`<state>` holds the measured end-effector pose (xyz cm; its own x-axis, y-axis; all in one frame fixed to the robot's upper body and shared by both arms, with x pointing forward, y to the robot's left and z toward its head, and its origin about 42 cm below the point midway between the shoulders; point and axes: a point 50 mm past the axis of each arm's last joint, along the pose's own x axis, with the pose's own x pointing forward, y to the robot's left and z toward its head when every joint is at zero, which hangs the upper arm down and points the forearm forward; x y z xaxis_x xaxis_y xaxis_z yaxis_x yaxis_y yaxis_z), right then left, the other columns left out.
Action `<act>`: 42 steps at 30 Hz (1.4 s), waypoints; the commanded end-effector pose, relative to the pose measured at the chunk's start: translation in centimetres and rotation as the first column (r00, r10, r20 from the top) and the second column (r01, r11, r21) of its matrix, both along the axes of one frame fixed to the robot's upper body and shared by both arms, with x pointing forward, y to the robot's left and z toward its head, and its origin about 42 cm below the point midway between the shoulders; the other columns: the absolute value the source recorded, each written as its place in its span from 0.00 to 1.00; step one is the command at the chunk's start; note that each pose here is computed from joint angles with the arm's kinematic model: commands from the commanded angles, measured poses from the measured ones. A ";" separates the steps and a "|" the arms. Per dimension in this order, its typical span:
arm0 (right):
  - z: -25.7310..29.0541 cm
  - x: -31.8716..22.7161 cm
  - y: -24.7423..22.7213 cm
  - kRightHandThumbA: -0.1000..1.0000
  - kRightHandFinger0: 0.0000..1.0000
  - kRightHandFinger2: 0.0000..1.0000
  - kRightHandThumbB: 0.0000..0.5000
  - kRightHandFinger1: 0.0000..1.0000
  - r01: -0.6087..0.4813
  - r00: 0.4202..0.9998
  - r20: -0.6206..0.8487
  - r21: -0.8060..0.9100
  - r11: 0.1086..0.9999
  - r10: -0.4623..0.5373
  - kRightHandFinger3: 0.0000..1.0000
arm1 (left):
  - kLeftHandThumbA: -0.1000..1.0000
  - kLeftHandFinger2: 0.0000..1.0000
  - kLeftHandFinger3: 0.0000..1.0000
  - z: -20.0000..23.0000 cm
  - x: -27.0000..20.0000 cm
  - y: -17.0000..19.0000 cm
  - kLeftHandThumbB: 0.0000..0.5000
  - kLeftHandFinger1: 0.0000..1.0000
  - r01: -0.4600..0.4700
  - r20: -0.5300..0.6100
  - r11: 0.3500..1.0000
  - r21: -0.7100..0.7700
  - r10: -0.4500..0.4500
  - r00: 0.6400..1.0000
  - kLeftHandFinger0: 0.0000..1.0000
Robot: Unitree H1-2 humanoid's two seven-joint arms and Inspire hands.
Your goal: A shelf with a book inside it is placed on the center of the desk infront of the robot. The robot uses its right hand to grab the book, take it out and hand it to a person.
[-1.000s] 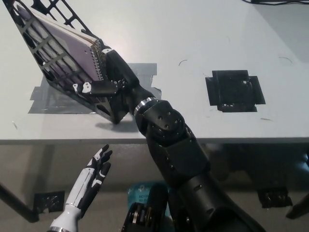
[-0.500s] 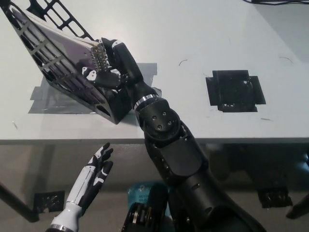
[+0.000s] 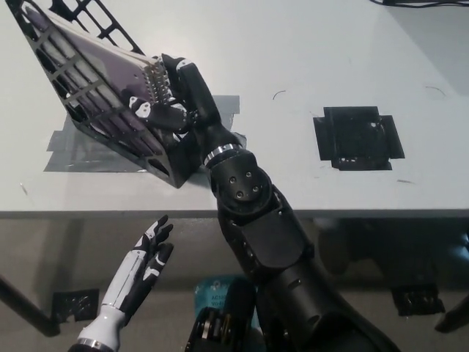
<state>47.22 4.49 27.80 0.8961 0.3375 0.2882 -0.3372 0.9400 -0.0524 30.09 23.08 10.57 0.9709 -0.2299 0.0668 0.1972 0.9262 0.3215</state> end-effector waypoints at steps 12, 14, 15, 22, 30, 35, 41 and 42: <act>13.8 -1.6 -1.5 0.58 0.00 0.00 0.00 0.00 -0.061 0.998 0.040 0.659 0.750 0.046 0.00 | 0.98 1.00 1.00 0.9 0.4 0.1 0.52 1.00 0.033 0.050 0.998 0.045 -0.035 0.998 1.00; 14.7 -1.9 -2.0 0.57 0.00 0.00 0.00 0.00 -0.065 0.998 0.048 0.688 0.723 0.044 0.01 | 0.96 1.00 1.00 0.9 0.3 0.1 0.49 1.00 0.032 0.044 0.999 0.042 -0.034 0.998 1.00; 15.5 -2.1 -2.4 0.57 0.00 0.00 0.00 0.00 -0.066 0.998 0.057 0.702 0.709 0.036 0.00 | 0.95 1.00 1.00 0.8 0.2 0.1 0.50 1.00 0.032 0.039 0.999 0.032 -0.033 0.999 1.00; 18.3 -3.1 -4.6 0.54 0.00 0.00 0.00 0.00 -0.076 0.994 0.105 0.762 0.643 -0.008 0.00 | 0.93 1.00 1.00 0.4 0.0 0.0 0.52 1.00 0.027 0.021 1.000 0.007 -0.027 0.999 1.00; 21.9 -4.1 -7.8 0.53 0.00 0.00 0.00 0.00 -0.123 0.986 0.166 0.811 0.572 -0.024 0.01 | 0.95 1.00 1.00 0.5 0.0 -0.2 0.53 1.00 0.027 0.032 0.999 0.021 -0.028 0.999 1.00; 23.0 -4.1 -10.5 0.52 0.00 0.00 0.00 0.00 -0.111 0.982 0.176 0.839 0.532 -0.072 0.06 | 0.94 1.00 1.00 0.3 -0.1 0.0 0.51 1.00 0.021 0.037 1.000 0.017 -0.022 0.999 1.00; 21.1 -3.1 -14.2 0.49 0.00 0.00 0.00 0.00 -0.049 0.985 0.120 0.885 0.463 -0.126 0.06 | 0.96 1.00 1.00 -0.1 -0.9 0.3 0.54 1.00 0.008 0.022 1.000 0.012 -0.008 1.000 1.00; 20.9 -3.0 -14.4 0.51 0.00 0.00 0.00 0.00 -0.042 0.986 0.113 0.887 0.460 -0.127 0.06 | 0.96 1.00 1.00 -0.2 -0.9 0.3 0.54 1.00 0.006 0.021 1.000 0.012 -0.007 1.000 1.00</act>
